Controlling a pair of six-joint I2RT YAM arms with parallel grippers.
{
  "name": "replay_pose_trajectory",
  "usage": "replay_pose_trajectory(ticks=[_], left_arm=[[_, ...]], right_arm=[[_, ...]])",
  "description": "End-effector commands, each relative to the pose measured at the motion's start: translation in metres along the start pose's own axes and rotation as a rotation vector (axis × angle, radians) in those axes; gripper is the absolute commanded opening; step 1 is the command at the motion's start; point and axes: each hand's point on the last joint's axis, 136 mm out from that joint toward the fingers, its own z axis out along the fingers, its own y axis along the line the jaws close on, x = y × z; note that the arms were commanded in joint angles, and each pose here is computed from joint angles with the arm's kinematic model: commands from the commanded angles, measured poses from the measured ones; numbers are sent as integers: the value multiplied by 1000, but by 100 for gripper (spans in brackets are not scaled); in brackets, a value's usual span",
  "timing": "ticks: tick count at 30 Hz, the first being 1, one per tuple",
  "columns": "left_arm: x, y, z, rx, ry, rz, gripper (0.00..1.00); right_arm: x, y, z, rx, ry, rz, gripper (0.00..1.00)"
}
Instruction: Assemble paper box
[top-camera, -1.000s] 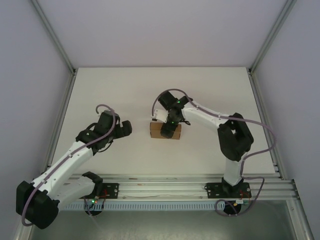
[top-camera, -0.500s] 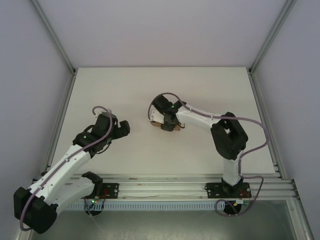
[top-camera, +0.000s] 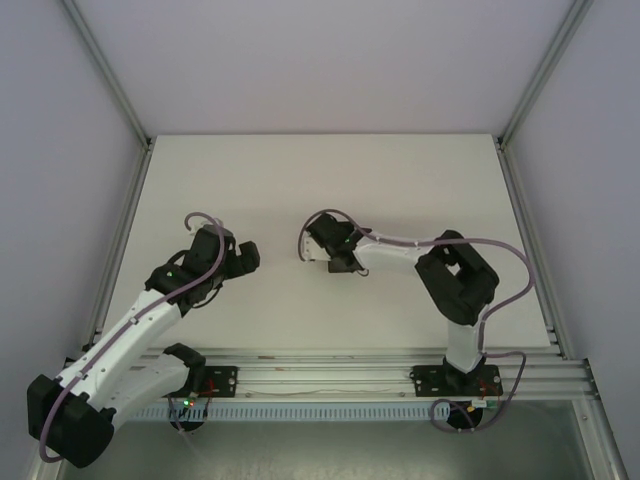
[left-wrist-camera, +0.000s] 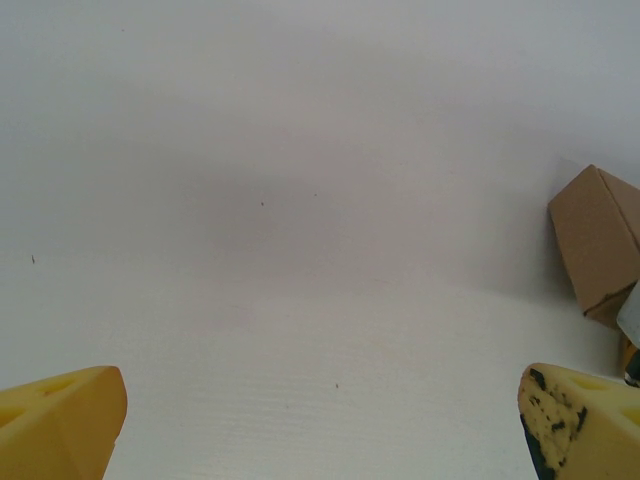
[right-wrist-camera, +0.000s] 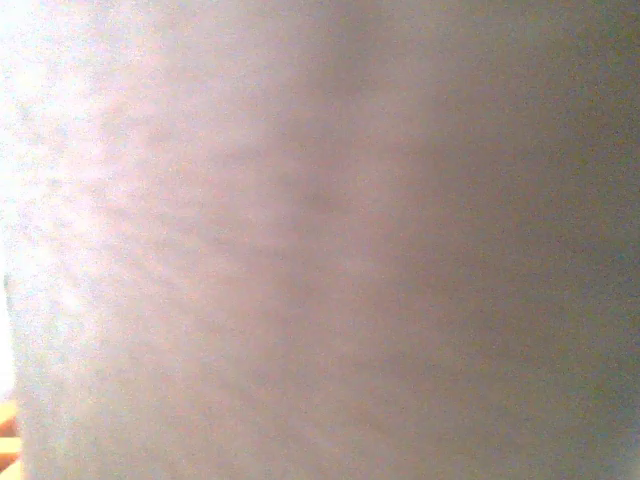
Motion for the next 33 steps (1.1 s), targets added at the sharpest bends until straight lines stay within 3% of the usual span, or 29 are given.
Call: replay_pose_trajectory(ticks=[1,6,11,14,17,21,25,28,33], left_arm=[[0,6,-3,-18,-9,4,100],[-7,3,-2,-18,-26,11,100],[-24,1,-5,-36,-83,12,100],[-46,5,-9,-75,-179,2,100],[-68,10,-9,-112,-290,31,100],[-91,25,-1,-165,-413,43,100],[-109,44,8,-244,-573,90,100],[-110,60,23,-267,-654,144,100],[-108,94,56,-268,-614,96,100]], right_arm=[[1,-4,-33,8,-21,8,88],[5,5,-63,-35,-83,74,99],[14,-9,-97,12,-136,192,100],[16,-25,-124,57,-245,346,100],[34,-50,-147,114,-370,612,100],[99,-91,-156,214,-488,1154,100],[178,-99,-139,351,-504,1554,100],[228,-90,-117,431,-475,1736,100],[283,-77,-89,658,-443,1823,100]])
